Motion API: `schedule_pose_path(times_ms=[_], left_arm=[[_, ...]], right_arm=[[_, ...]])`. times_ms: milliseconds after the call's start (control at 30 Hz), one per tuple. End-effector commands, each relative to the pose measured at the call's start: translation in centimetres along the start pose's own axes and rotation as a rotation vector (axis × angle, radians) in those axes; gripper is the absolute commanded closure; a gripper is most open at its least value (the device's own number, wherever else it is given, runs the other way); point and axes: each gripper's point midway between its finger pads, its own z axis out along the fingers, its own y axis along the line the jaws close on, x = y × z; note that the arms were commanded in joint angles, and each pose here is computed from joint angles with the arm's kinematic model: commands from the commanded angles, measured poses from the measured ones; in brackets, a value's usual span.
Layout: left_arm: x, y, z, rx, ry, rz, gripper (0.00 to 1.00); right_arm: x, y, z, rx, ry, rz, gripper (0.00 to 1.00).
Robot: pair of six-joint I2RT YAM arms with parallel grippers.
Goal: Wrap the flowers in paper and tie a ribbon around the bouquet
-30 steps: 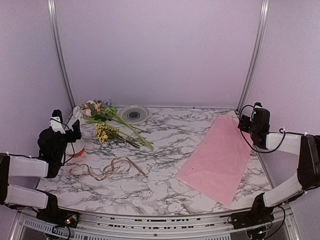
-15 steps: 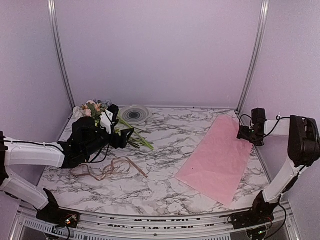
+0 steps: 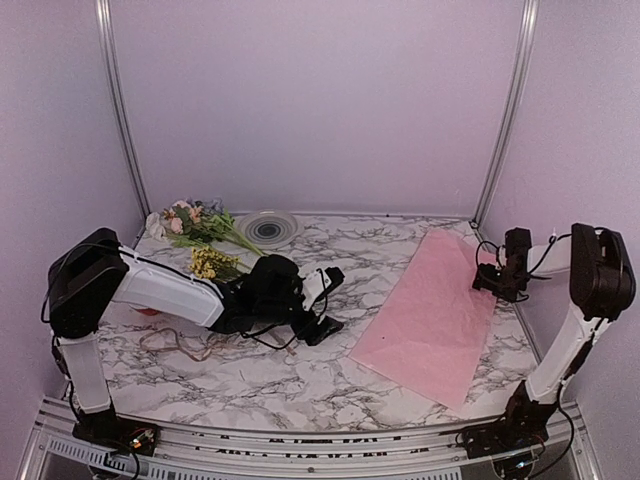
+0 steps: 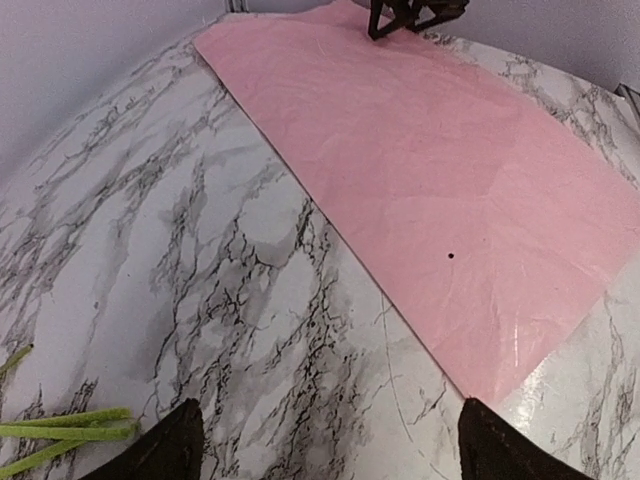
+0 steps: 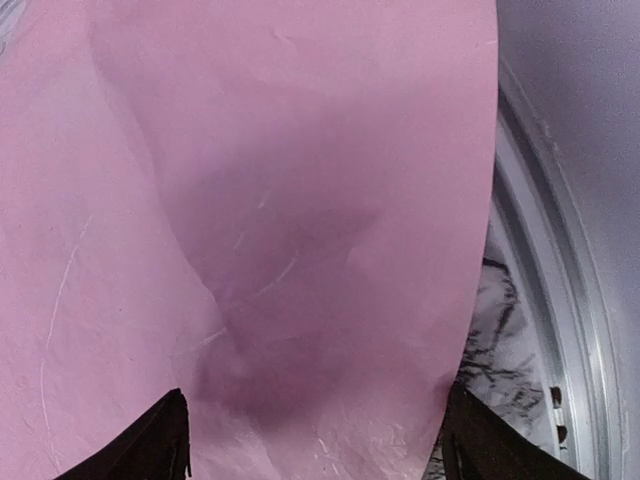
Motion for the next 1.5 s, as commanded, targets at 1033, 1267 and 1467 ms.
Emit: schedule_pose_path(times_ms=[1033, 1267, 1467], left_arm=[[10.4, 0.6, 0.8, -0.022, 0.392, 0.046, 0.13], [10.8, 0.7, 0.7, -0.029, 0.395, 0.046, 0.13], [10.5, 1.1, 0.5, -0.042, 0.386, 0.058, 0.13]], right_arm=[[12.2, 21.2, -7.4, -0.742, 0.310, -0.304, 0.50], [13.1, 21.3, -7.5, -0.776, 0.333, -0.287, 0.54], [13.5, 22.3, -8.2, -0.857, 0.358, -0.267, 0.75]])
